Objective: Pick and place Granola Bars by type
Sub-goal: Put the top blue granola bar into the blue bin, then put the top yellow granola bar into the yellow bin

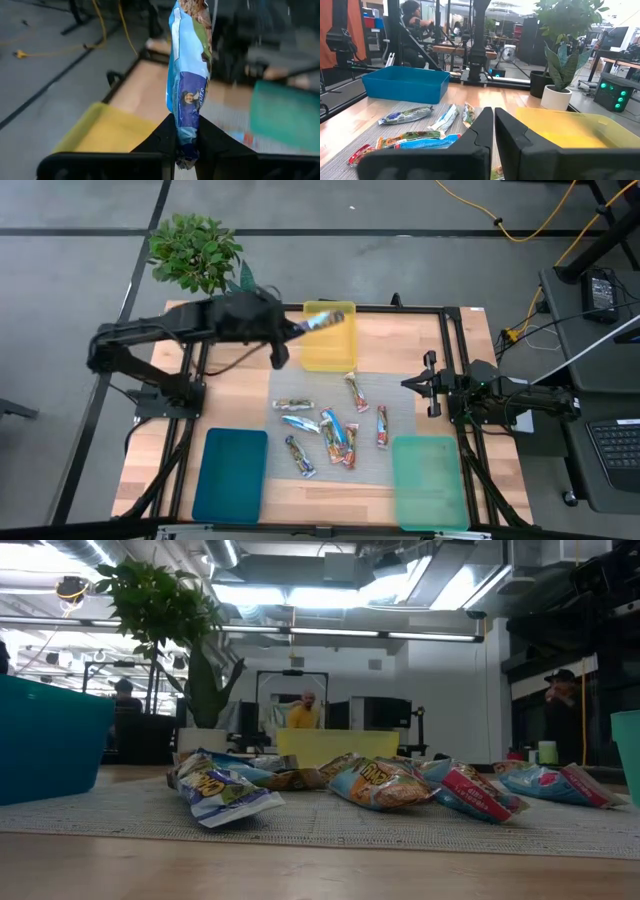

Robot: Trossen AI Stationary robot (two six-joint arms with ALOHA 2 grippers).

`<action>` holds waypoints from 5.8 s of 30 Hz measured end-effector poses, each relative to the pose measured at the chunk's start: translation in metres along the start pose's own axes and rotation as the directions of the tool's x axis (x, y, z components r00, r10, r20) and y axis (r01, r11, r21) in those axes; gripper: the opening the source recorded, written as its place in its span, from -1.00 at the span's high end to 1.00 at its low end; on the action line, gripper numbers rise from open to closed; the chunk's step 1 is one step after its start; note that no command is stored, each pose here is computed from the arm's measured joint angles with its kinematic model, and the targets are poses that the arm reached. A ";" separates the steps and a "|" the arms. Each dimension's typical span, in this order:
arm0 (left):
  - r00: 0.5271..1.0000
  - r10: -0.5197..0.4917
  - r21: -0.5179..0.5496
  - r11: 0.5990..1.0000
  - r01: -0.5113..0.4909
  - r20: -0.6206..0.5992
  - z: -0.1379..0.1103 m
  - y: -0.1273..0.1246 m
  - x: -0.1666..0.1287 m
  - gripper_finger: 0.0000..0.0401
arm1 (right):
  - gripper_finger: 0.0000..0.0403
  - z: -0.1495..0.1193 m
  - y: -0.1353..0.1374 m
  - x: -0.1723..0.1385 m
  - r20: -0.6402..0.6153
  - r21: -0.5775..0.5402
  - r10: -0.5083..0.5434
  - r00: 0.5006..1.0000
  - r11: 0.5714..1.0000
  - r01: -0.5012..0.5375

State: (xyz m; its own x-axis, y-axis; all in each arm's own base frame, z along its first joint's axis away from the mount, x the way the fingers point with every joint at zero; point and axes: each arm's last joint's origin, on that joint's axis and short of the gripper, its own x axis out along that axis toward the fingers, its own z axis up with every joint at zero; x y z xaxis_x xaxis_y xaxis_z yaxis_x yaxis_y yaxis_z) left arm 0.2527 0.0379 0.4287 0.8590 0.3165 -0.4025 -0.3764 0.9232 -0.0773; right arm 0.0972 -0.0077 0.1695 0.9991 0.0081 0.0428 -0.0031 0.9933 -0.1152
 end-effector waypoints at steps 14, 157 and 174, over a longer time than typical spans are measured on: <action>0.970 -0.168 -0.036 0.984 0.177 0.173 0.009 -0.024 -0.060 0.86 | 0.89 0.000 0.000 0.000 0.000 0.000 0.000 1.000 1.000 0.000; 0.844 -0.096 0.071 0.985 0.157 -0.528 -0.100 -0.074 -0.002 0.05 | 0.89 0.000 0.000 0.000 0.000 0.000 0.000 1.000 1.000 0.000; 0.791 -0.027 0.190 0.965 0.179 -0.611 -0.120 -0.067 0.086 0.04 | 0.89 0.000 0.000 0.000 0.000 0.000 0.000 1.000 1.000 0.000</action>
State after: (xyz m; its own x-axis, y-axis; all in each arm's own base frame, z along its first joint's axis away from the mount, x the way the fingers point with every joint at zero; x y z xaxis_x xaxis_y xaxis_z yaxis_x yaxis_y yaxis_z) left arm 0.3099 -0.0228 0.2899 0.4777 0.0926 -0.8736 -0.1432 0.9893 0.0265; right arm 0.0972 -0.0077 0.1695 0.9991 0.0085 0.0423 -0.0036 0.9934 -0.1150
